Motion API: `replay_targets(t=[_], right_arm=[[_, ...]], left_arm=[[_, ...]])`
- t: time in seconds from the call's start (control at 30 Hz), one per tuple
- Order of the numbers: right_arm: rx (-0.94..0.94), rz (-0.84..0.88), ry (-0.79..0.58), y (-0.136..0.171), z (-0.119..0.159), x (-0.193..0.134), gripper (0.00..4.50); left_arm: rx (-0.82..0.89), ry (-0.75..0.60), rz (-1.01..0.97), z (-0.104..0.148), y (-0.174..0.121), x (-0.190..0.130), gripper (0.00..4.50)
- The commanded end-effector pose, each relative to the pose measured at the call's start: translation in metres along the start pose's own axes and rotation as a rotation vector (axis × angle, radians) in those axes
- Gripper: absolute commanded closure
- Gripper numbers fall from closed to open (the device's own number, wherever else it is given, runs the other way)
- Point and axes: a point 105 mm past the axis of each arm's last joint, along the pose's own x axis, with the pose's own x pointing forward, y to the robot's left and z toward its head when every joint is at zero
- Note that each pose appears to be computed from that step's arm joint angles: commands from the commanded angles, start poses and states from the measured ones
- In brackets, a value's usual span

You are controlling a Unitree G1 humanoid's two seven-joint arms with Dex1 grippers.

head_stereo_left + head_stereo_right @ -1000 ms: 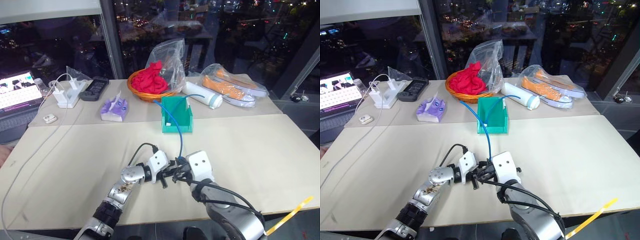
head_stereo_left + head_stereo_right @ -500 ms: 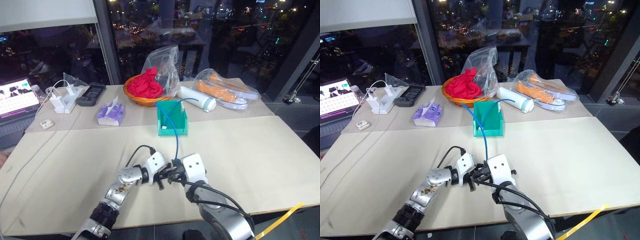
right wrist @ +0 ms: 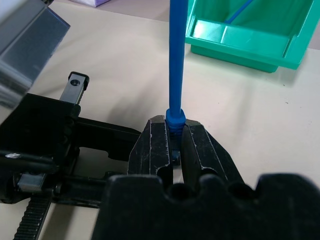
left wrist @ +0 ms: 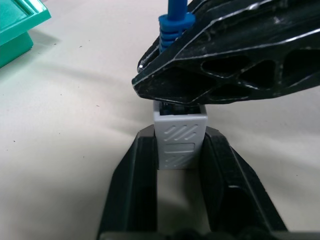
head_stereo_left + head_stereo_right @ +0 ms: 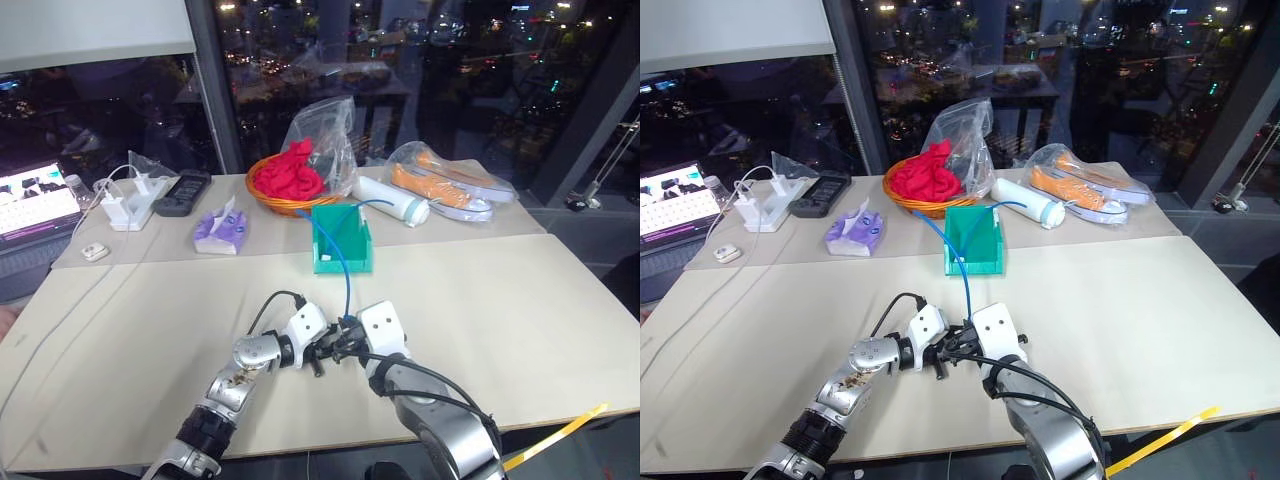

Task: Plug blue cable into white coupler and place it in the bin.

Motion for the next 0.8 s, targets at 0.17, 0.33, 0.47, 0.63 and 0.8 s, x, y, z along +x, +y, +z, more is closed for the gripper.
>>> replay_targets(t=[0.17, 0.33, 0.47, 0.63, 0.8], right_arm=[[0.005, -0.131, 0.273, -0.042, -0.054, -0.011, 4.5], [0.035, -0.105, -0.006, -0.056, 0.031, -0.027, 4.5], [0.135, -0.006, -0.207, -0.065, 0.098, -0.04, 4.5], [0.317, 0.105, -0.374, -0.078, 0.163, -0.033, 4.5], [0.413, 0.146, -0.428, -0.097, 0.203, -0.006, 4.5]], left_arm=[[0.064, -0.11, 0.039, 0.036, 0.009, -0.019, 1.73], [0.053, -0.075, 0.114, 0.033, 0.016, -0.046, 1.73], [0.032, -0.089, 0.177, 0.041, 0.018, -0.063, 1.73], [0.001, -0.105, 0.21, 0.047, 0.013, -0.068, 1.73], [0.004, -0.141, 0.253, 0.057, 0.013, -0.069, 1.73]])
